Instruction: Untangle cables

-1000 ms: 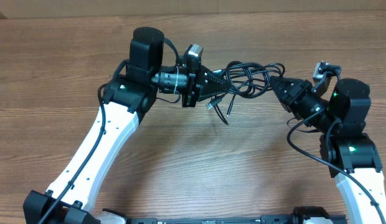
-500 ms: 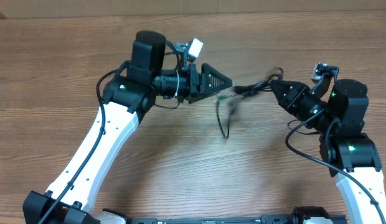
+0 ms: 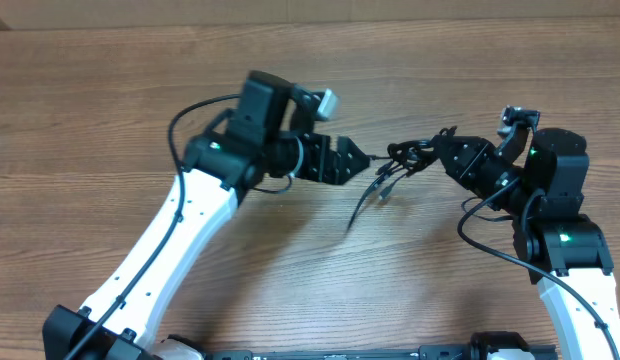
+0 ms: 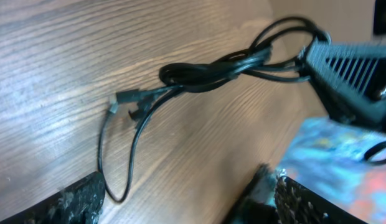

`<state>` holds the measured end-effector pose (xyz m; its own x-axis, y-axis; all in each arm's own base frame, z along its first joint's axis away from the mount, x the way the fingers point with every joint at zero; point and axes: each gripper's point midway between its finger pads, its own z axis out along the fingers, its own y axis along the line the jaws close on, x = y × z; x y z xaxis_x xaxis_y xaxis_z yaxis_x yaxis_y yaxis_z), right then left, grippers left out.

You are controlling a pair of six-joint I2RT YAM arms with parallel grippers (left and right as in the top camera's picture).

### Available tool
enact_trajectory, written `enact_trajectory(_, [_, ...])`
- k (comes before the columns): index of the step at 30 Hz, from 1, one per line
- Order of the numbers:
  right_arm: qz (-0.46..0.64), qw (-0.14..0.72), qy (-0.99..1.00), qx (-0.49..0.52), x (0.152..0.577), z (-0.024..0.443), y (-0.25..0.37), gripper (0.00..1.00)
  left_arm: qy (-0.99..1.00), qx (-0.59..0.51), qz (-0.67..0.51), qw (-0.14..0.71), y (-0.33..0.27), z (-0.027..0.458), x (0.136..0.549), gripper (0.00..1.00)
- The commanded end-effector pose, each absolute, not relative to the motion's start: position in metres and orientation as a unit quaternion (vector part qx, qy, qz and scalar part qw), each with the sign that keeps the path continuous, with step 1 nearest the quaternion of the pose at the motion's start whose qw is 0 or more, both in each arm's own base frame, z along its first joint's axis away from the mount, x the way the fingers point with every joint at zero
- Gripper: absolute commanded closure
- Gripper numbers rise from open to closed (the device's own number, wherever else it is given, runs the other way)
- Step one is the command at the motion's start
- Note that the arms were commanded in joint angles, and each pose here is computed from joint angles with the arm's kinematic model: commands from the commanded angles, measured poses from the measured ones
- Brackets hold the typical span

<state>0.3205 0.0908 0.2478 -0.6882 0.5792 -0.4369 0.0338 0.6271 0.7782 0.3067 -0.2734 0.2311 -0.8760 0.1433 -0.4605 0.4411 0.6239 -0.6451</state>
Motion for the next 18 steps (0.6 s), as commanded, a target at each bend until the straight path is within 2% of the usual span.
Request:
enact_trajectory(1, [0.404,0.342,0.834,0.157,0.314,0.251,0.099,0.96,0.866,0.264,-0.342,0.252,-0.282,0.235,0.306,0.14])
enact_trajectory(7, [0.409,0.313,0.846,0.137,0.302,0.242,0.105,0.96,0.830,0.387,-0.269,0.299,-0.296,0.229,0.298,0.18])
enact_trajectory(10, [0.427,0.308,0.844,0.105,0.296,0.246,0.114,0.96,0.817,0.422,-0.241,0.312,-0.295,0.226,0.298,0.35])
enact_trajectory(11, [0.438,0.306,0.841,0.081,0.292,0.249,0.119,0.96,0.814,0.427,-0.241,0.311,-0.295,0.226,0.297,0.36])
enact_trajectory(14, [0.463,0.299,0.833,0.039,0.283,0.255,0.130,0.96,0.815,0.427,-0.242,0.309,-0.295,0.226,0.296,0.31])
enact_trajectory(18, [0.489,0.291,0.822,0.000,0.274,0.262,0.139,0.96,0.794,0.464,-0.257,0.298,-0.298,0.225,0.285,0.29])
